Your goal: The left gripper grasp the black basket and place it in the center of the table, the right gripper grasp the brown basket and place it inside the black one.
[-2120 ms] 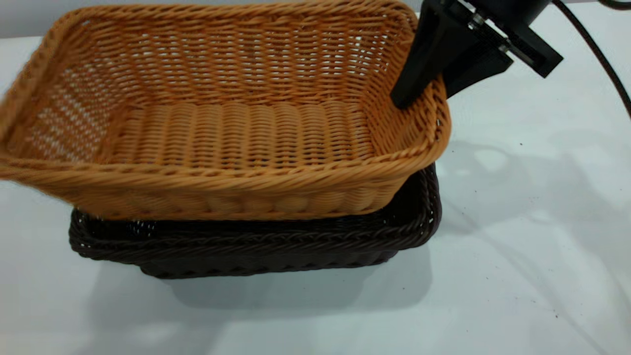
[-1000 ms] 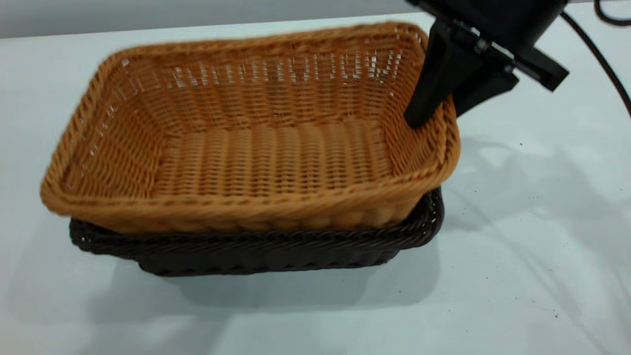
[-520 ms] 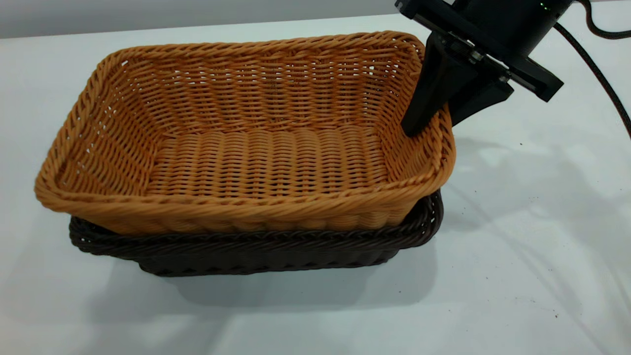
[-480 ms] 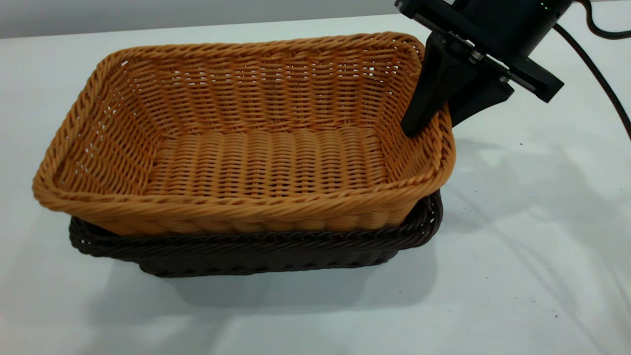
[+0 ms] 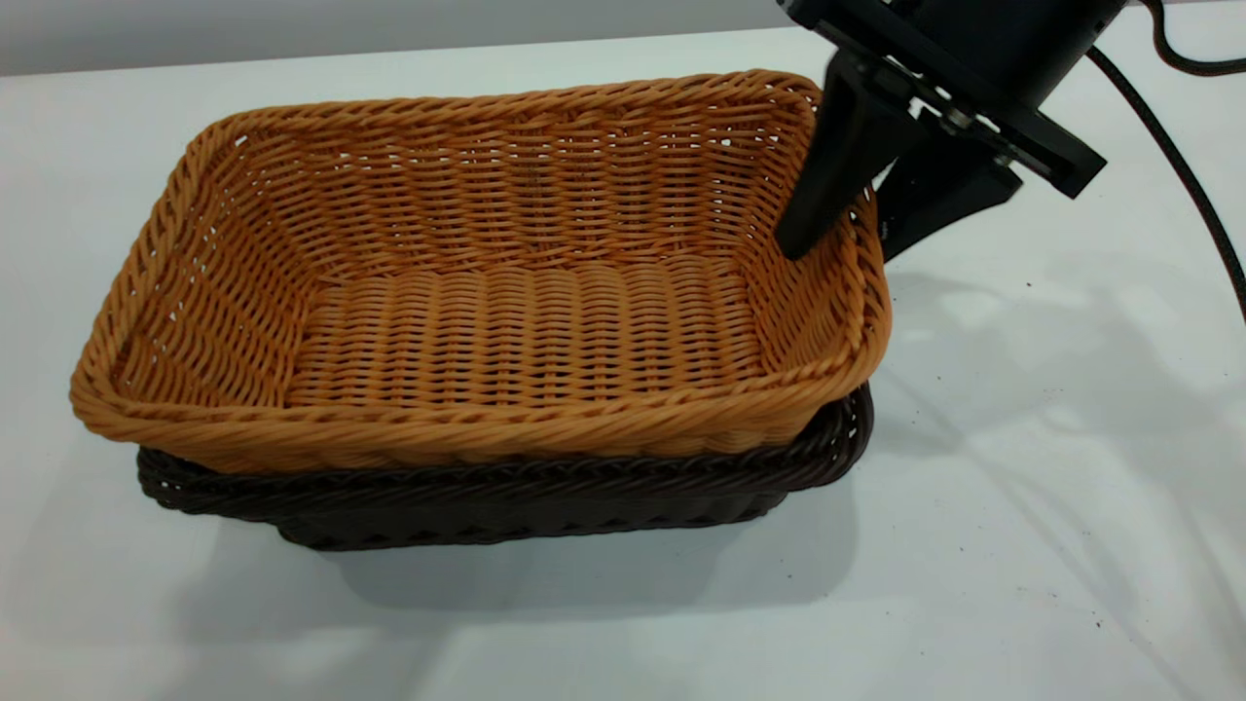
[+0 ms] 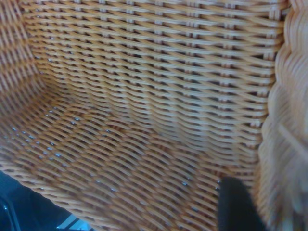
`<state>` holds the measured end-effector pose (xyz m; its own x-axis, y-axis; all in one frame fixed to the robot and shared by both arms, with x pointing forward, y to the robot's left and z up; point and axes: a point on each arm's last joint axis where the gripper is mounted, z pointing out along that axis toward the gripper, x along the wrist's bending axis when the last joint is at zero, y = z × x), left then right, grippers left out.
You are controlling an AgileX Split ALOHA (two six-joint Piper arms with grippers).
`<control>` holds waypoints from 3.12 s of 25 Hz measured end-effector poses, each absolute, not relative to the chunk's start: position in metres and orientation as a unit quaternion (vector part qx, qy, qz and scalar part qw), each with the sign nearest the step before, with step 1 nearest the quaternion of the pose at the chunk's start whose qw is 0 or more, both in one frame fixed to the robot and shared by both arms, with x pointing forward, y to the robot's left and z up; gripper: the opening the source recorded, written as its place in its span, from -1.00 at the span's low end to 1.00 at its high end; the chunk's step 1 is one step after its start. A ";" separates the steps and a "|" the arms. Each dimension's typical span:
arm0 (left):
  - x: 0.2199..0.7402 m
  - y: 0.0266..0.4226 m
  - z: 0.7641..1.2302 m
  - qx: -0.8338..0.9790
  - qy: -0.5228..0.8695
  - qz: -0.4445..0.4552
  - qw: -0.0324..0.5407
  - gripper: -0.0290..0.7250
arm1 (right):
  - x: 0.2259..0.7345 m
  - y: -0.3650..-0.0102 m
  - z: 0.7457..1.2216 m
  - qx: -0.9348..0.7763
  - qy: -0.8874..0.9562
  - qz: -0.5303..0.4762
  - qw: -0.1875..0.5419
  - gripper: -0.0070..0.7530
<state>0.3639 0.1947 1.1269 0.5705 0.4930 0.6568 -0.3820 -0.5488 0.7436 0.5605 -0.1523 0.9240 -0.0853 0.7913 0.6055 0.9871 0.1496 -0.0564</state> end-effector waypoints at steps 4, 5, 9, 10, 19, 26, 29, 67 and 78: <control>0.364 0.195 1.127 0.749 0.037 0.462 0.474 0.45 | 0.560 -0.152 0.928 -0.619 -0.715 -0.195 0.260 0.29; 0.364 0.195 1.127 0.749 0.039 0.461 0.475 0.45 | 0.560 -0.152 0.931 -0.618 -0.716 -0.198 0.257 0.34; 0.364 0.195 1.127 0.749 0.042 0.458 0.477 0.44 | 0.558 -0.154 0.951 -0.608 -0.727 -0.219 0.232 0.42; 0.364 0.195 1.127 0.750 0.043 0.456 0.478 0.44 | 0.556 -0.155 0.959 -0.602 -0.734 -0.223 0.223 0.42; 0.363 0.194 1.126 0.750 0.084 0.422 0.502 0.44 | 0.523 -0.172 1.043 -0.572 -0.766 -0.264 0.128 0.20; 0.357 0.194 1.123 0.763 0.079 0.395 0.505 0.22 | 0.477 -0.192 1.119 -0.549 -0.762 -0.344 0.015 -0.04; 0.350 0.198 1.127 0.759 0.074 0.393 0.514 -0.02 | 0.450 -0.203 1.146 -0.538 -0.755 -0.373 -0.032 -0.18; 0.237 0.294 1.086 0.833 0.335 0.184 0.401 -0.92 | 0.205 -0.304 1.176 -0.470 -0.674 -0.452 -0.346 -0.83; 0.226 0.304 1.061 0.815 0.348 0.195 0.420 -0.92 | 0.194 -0.307 1.111 -0.472 -0.683 -0.441 -0.341 -0.83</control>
<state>0.2256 0.3040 1.0614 0.6820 0.7309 0.0247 0.4036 -0.4043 0.8208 0.1943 -0.3075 1.1107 -0.3225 0.9453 -0.0500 0.3431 0.1660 0.9245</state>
